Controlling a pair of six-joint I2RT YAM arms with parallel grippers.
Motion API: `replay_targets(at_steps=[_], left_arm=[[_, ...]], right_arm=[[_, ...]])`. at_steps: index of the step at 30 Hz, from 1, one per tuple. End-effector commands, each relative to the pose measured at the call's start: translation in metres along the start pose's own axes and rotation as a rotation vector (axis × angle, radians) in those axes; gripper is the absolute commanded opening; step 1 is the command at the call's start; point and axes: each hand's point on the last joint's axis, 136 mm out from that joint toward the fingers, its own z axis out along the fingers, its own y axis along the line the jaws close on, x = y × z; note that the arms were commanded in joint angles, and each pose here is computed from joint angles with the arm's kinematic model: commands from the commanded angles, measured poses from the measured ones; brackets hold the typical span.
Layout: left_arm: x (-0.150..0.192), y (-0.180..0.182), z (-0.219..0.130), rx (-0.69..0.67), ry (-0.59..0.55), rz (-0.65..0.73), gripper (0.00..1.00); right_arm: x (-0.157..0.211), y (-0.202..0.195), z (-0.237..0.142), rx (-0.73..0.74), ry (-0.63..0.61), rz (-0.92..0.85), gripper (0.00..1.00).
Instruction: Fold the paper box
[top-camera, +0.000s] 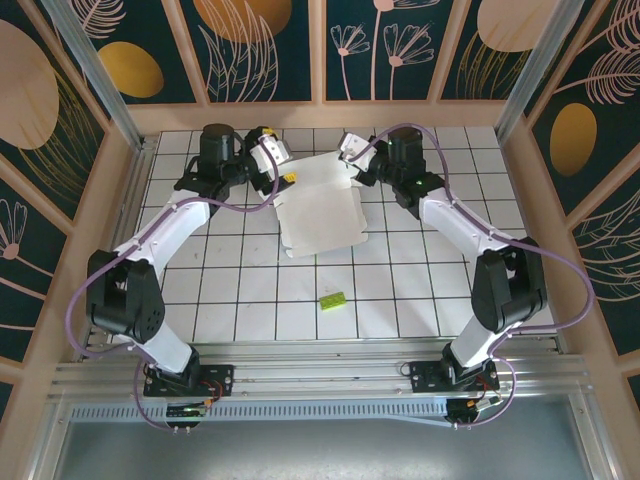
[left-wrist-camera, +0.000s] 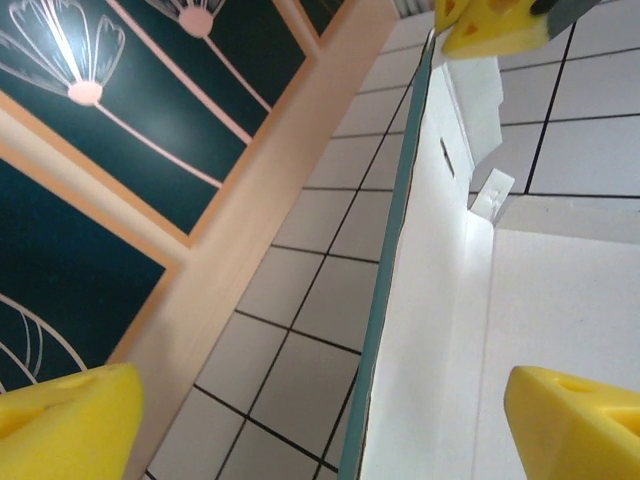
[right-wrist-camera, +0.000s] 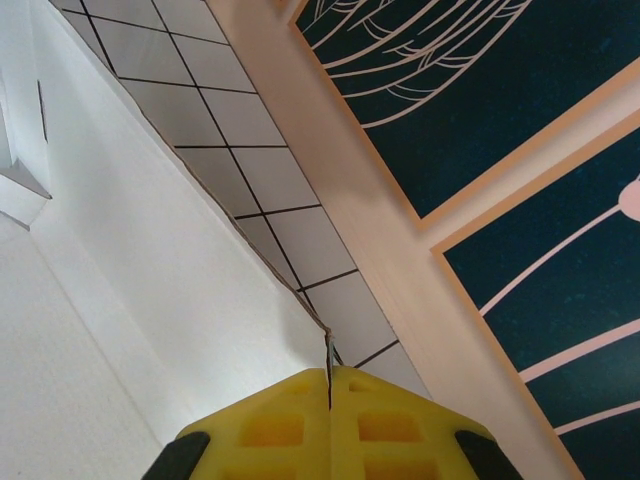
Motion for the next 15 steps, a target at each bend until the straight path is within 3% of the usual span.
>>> replay_targets(at_steps=[1, 5, 15], left_arm=[[0.013, 0.003, 0.008, -0.032, 0.02, -0.011, 0.82], [0.019, -0.001, 0.013, -0.001, 0.032, -0.016, 0.68], [0.028, -0.013, 0.021, 0.045, 0.057, 0.002, 0.19]], right_arm=[[-0.008, -0.008, 0.003, 0.014, -0.048, 0.016, 0.0], [-0.005, -0.007, 0.004, 0.006, -0.046, 0.028, 0.0], [-0.002, -0.003, 0.012, -0.014, -0.058, 0.128, 0.0]])
